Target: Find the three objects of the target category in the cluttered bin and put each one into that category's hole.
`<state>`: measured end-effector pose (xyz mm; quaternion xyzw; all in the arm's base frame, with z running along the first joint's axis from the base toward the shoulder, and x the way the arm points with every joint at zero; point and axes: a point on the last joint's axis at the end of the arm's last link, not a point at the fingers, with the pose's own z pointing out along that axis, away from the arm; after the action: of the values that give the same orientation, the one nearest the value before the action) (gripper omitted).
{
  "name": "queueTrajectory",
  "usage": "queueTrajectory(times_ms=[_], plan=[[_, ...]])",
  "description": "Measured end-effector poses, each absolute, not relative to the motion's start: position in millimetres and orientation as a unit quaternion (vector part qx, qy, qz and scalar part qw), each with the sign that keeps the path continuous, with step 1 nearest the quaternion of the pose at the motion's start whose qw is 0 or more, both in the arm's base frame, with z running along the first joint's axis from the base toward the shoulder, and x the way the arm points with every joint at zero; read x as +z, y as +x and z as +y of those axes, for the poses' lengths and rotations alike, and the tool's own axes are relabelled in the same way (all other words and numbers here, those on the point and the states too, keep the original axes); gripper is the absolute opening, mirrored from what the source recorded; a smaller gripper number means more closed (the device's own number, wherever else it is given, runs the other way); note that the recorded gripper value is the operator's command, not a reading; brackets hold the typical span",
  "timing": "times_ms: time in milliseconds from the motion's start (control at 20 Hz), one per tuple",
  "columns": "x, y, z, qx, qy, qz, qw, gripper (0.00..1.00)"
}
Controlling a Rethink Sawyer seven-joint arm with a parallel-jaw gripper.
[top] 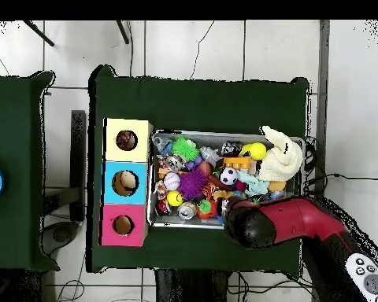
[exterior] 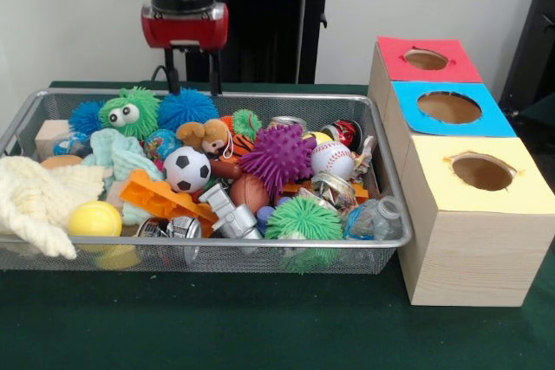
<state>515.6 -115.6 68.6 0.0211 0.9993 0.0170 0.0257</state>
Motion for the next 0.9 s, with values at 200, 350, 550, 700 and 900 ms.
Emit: queueTrajectory(times_ms=[200, 350, 550, 700, 900], plan=[[51, 508, -110, 0.029, 0.021, 0.999, 0.012, 1.00], [40, 502, -108, 0.037, 0.027, 0.999, 0.001, 1.00], [28, 494, -109, 0.044, 0.034, 0.998, -0.012, 1.00], [25, 494, -109, 0.047, 0.037, 0.998, -0.014, 1.00], [21, 494, -109, 0.051, 0.040, 0.998, -0.015, 1.00]])
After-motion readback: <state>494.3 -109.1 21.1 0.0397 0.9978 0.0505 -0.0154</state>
